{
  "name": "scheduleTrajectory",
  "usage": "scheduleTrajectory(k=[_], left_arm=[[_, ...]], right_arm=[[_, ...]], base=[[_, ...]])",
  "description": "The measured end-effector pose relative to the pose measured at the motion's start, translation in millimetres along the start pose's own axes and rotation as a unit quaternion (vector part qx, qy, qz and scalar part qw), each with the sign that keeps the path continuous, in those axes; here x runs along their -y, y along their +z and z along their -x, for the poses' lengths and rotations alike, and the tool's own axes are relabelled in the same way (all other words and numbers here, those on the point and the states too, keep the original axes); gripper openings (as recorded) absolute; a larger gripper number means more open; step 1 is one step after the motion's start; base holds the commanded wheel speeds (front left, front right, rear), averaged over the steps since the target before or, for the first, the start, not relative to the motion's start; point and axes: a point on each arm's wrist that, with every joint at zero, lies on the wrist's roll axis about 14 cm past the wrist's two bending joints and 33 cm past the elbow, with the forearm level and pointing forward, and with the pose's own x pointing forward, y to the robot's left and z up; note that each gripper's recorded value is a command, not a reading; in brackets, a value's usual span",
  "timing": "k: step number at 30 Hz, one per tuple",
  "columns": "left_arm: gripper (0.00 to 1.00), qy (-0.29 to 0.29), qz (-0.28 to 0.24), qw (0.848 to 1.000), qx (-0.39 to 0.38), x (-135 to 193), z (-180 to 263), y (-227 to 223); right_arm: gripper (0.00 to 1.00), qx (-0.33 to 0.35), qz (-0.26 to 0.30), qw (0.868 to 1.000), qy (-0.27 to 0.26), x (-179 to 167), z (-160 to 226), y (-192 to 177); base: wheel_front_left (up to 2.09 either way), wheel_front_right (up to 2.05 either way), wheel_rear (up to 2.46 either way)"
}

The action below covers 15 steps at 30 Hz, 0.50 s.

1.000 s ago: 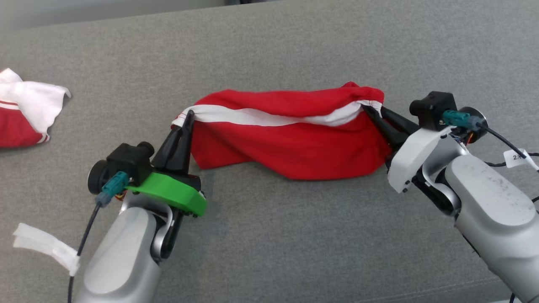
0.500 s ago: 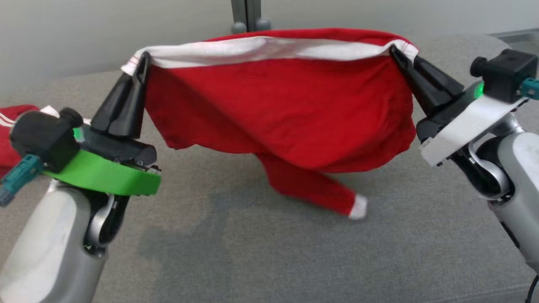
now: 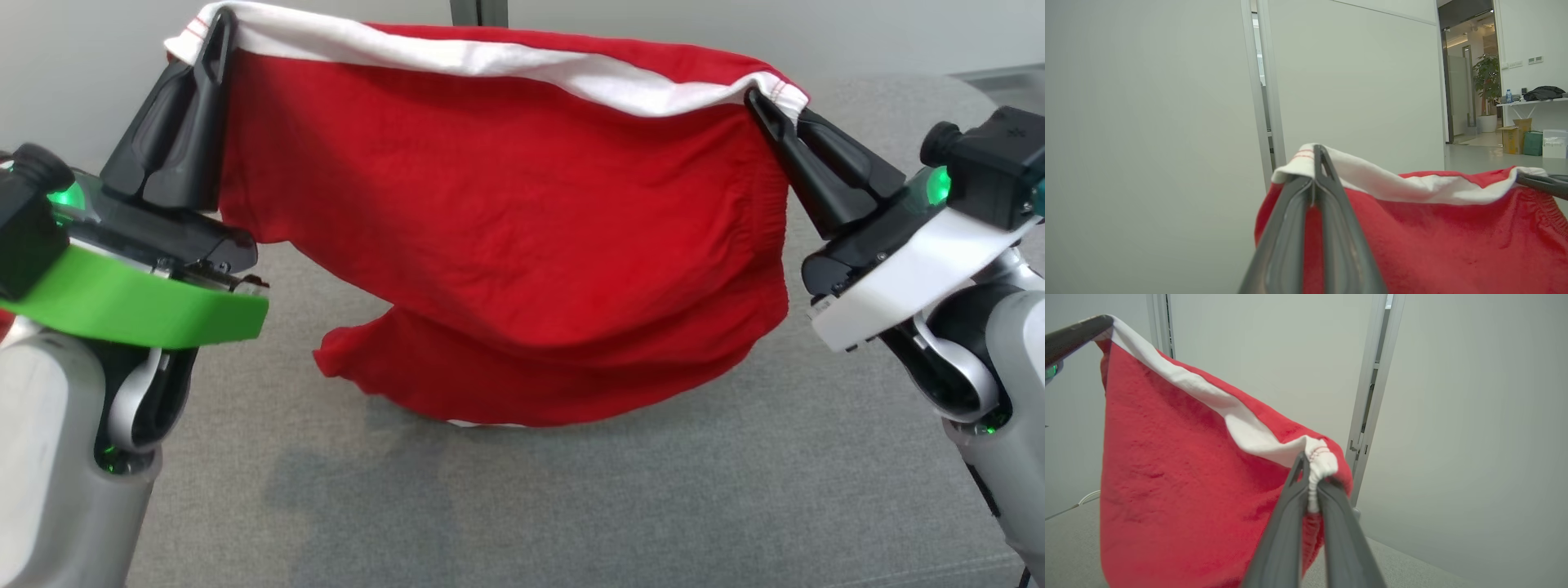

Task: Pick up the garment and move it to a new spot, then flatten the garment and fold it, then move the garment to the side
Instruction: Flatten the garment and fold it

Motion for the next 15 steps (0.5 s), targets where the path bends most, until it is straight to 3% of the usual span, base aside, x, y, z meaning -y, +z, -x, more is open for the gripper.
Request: scheduleTrajectory(k=[6,15], left_arm=[[0.0,0.008,0.006,1.0,-0.022,-23.4,-24.2,-36.0],[0.0,0.011,-0.052,0.998,0.016,-72.9,-101.9,-53.3]], right_arm=[[0.0,-0.026,-0.008,1.0,0.004,7.3,-34.4,-36.6],[0.0,0.022,0.039,0.998,-0.033,62.1,-115.3,-49.0]], base=[[0.0,0.0,0.0],[0.0,0.0,0.0]])
